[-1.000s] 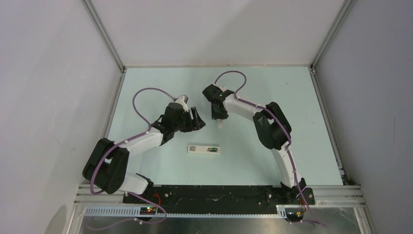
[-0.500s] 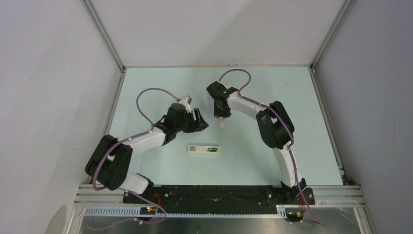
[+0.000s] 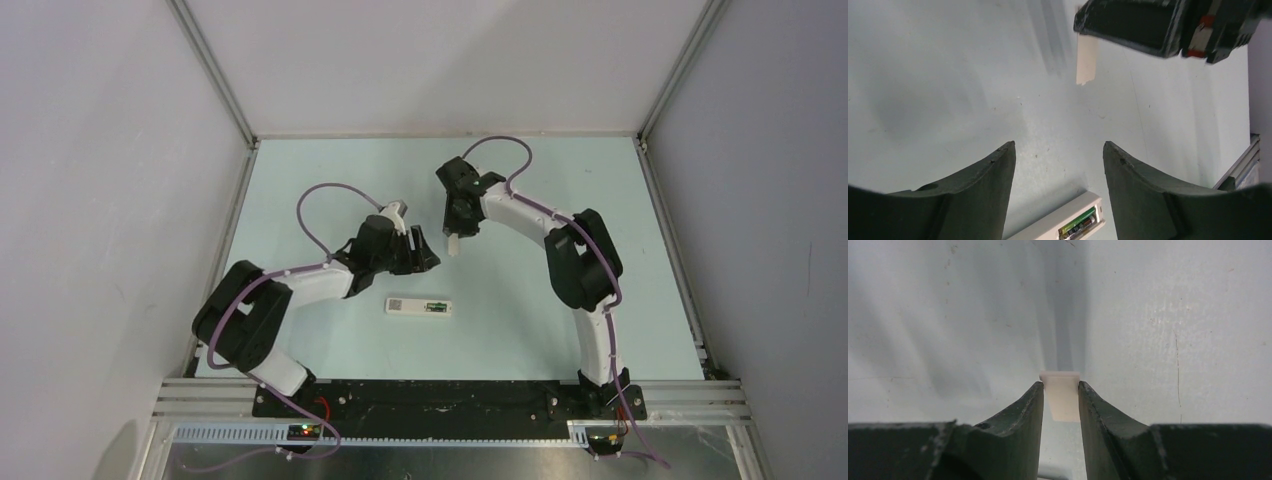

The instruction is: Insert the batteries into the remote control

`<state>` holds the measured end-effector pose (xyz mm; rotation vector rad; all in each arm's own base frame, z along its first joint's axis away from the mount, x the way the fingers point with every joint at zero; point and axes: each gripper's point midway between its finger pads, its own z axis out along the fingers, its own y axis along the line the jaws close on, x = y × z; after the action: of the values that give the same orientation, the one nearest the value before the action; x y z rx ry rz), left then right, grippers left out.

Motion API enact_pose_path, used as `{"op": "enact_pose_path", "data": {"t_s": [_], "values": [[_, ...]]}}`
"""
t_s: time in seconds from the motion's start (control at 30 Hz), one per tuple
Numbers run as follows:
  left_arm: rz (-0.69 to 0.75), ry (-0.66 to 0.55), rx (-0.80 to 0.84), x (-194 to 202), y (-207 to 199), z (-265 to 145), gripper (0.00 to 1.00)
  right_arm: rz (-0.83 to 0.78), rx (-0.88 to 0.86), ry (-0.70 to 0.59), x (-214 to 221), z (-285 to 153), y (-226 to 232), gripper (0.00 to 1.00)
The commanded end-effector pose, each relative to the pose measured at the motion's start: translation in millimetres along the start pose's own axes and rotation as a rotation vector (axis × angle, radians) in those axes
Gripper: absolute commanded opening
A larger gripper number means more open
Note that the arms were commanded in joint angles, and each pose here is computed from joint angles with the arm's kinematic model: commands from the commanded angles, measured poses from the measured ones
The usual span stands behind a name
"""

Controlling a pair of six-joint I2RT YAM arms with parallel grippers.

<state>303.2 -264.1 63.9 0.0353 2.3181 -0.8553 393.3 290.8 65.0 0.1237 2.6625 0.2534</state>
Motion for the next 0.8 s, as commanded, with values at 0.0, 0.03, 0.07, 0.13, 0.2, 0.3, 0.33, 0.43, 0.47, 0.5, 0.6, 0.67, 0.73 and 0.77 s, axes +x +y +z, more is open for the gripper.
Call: {"op": "enact_pose_path", "data": {"t_s": [0.0, 0.03, 0.07, 0.13, 0.2, 0.3, 0.33, 0.43, 0.47, 0.5, 0.6, 0.67, 0.73, 0.77], "values": [[0.011, -0.115, 0.074, -34.3, -26.0, 6.5, 0.68, 0.043, -0.047, 0.008, 1.5, -11.7, 4.7, 0.36], [0.012, -0.116, 0.082, -34.6, -27.5, 7.4, 0.68, 0.050, -0.054, 0.011, 2.0, -12.5, 5.8, 0.36], [0.016, -0.129, 0.097, -37.2, -31.1, 8.0, 0.68, 0.054, -0.063, 0.025, 5.0, -11.9, 5.9, 0.36], [0.020, -0.136, 0.110, -37.4, -33.0, 11.2, 0.68, 0.073, -0.088, 0.050, 9.1, -11.7, 7.8, 0.36], [0.022, -0.134, 0.120, -35.5, -35.0, 14.6, 0.68, 0.098, -0.124, 0.077, 12.3, -13.3, 11.3, 0.35], [0.022, -0.132, 0.115, -33.1, -33.2, 19.2, 0.68, 0.131, -0.162, 0.096, 12.9, -16.5, 15.0, 0.36], [0.019, -0.129, 0.108, -31.0, -30.9, 21.3, 0.68, 0.137, -0.174, 0.106, 14.1, -17.1, 15.9, 0.35], [0.018, -0.120, 0.099, -26.6, -27.5, 25.6, 0.68, 0.156, -0.202, 0.123, 14.8, -20.6, 19.1, 0.35], [0.019, -0.118, 0.100, -25.6, -27.5, 26.9, 0.68, 0.167, -0.210, 0.128, 15.3, -20.5, 19.6, 0.35], [0.019, -0.120, 0.102, -26.0, -28.0, 27.5, 0.68, 0.173, -0.223, 0.141, 17.7, -21.4, 20.7, 0.35], [0.016, -0.110, 0.101, -23.0, -26.7, 30.4, 0.67, 0.201, -0.256, 0.160, 19.0, -23.2, 24.0, 0.35], [0.012, -0.106, 0.110, -22.6, -28.4, 31.8, 0.65, 0.210, -0.275, 0.170, 20.6, -24.8, 26.4, 0.35], [0.008, -0.102, 0.121, -22.6, -30.7, 32.8, 0.62, 0.224, -0.291, 0.180, 21.9, -25.9, 28.3, 0.35], [0.005, -0.101, 0.128, -23.1, -32.2, 33.4, 0.59, 0.229, -0.301, 0.192, 24.2, -26.3, 29.2, 0.35]]}}
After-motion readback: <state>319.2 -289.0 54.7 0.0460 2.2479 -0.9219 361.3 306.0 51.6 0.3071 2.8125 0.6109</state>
